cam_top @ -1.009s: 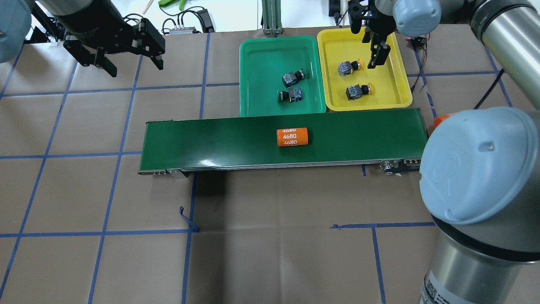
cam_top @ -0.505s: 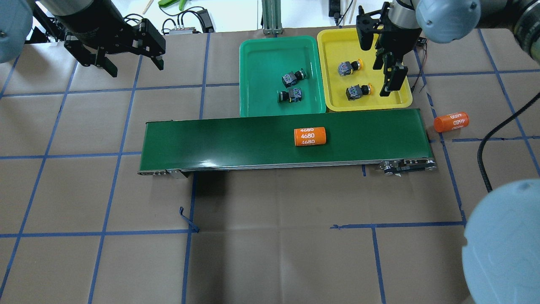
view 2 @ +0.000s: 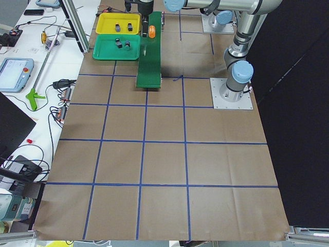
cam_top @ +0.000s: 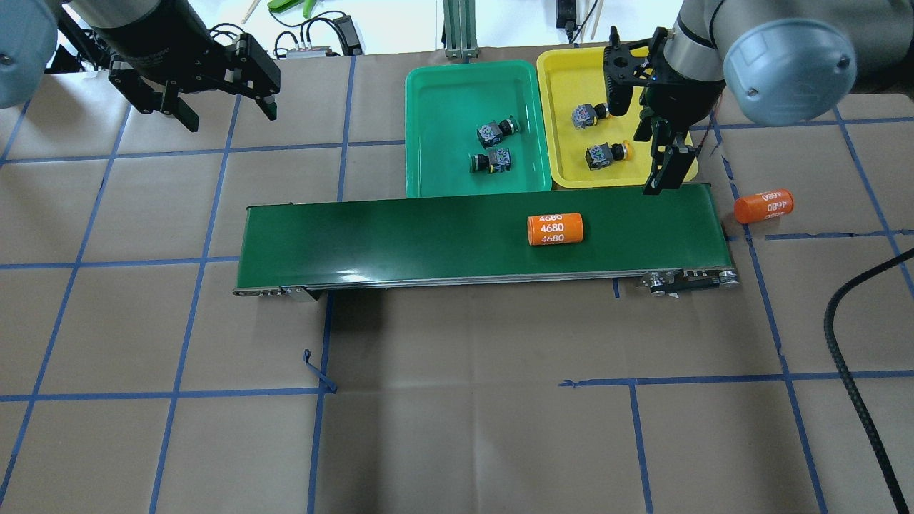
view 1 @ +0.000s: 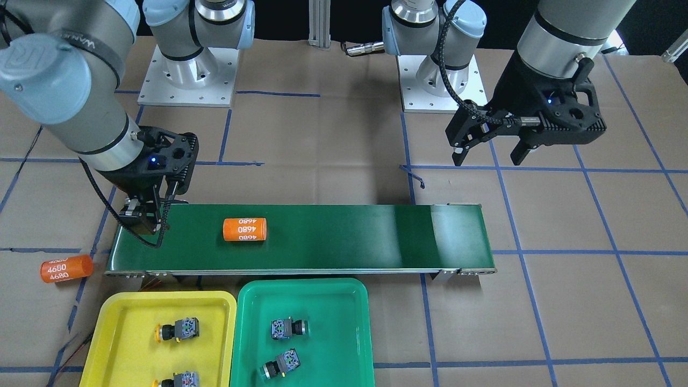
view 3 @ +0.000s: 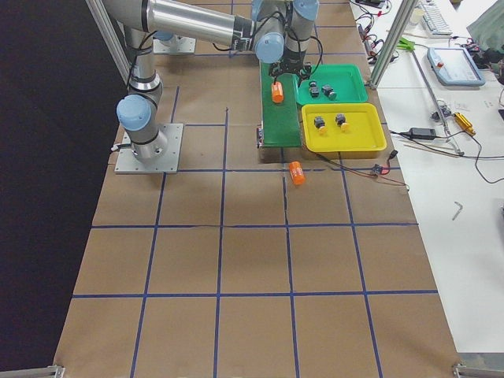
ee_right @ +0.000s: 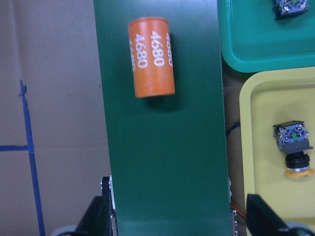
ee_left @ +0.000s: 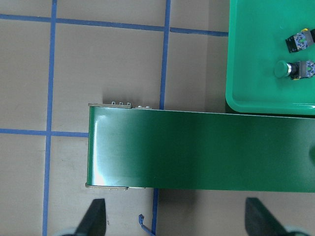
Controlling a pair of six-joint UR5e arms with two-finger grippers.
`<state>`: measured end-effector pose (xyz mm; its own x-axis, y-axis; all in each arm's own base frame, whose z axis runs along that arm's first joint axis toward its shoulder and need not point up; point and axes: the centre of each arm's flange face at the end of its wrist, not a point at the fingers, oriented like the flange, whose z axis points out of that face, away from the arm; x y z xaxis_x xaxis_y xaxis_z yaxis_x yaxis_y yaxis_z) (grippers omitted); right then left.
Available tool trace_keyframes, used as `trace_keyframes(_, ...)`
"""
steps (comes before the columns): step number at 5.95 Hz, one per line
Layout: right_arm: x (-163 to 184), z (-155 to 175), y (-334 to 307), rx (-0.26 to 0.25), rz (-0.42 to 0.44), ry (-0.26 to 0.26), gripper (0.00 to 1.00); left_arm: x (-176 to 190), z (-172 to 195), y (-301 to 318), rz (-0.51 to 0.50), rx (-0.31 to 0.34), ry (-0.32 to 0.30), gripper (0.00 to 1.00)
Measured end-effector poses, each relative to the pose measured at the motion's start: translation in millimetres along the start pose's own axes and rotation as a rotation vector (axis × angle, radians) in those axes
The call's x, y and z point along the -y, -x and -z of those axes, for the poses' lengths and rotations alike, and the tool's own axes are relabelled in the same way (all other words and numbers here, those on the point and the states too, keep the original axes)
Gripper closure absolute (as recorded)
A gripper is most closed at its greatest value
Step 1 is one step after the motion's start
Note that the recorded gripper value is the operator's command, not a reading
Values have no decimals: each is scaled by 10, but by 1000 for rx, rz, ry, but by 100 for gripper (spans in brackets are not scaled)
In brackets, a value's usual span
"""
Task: Sort buttons by color to trays
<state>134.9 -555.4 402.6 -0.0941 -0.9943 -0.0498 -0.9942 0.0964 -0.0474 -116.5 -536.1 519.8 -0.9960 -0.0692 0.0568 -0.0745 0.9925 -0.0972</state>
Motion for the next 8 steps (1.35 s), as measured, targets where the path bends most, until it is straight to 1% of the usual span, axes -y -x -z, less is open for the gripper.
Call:
trace_keyframes(1,168,211,214,-35,-71,-3,0,4,-11,-12,-2,-3,0,1)
trace_keyframes(2,237,394,357,-69,-198,-12,0,5,-30,-25,-4,-2,1,1)
trace_keyframes(3,249,540,433,-97,-382,-27,0,-5,-40,-34,-7,0,3,1)
trace_keyframes(4,237,644,477,-117,-609,-44,0,-12,-38,-35,-7,2,2,1)
trace_keyframes(5,197,705,493,-127,-860,-64,0,-19,-38,-40,-8,3,2,1)
trace_keyframes(6,129,764,502,-132,-1082,-84,0,-24,-41,-42,-9,3,3,1)
trace_keyframes(7,67,810,543,-124,-1250,-84,0,-25,-42,-43,-9,3,3,1)
trace_keyframes(8,34,834,639,-92,-1395,-56,0,-28,-39,-44,-9,3,2,1)
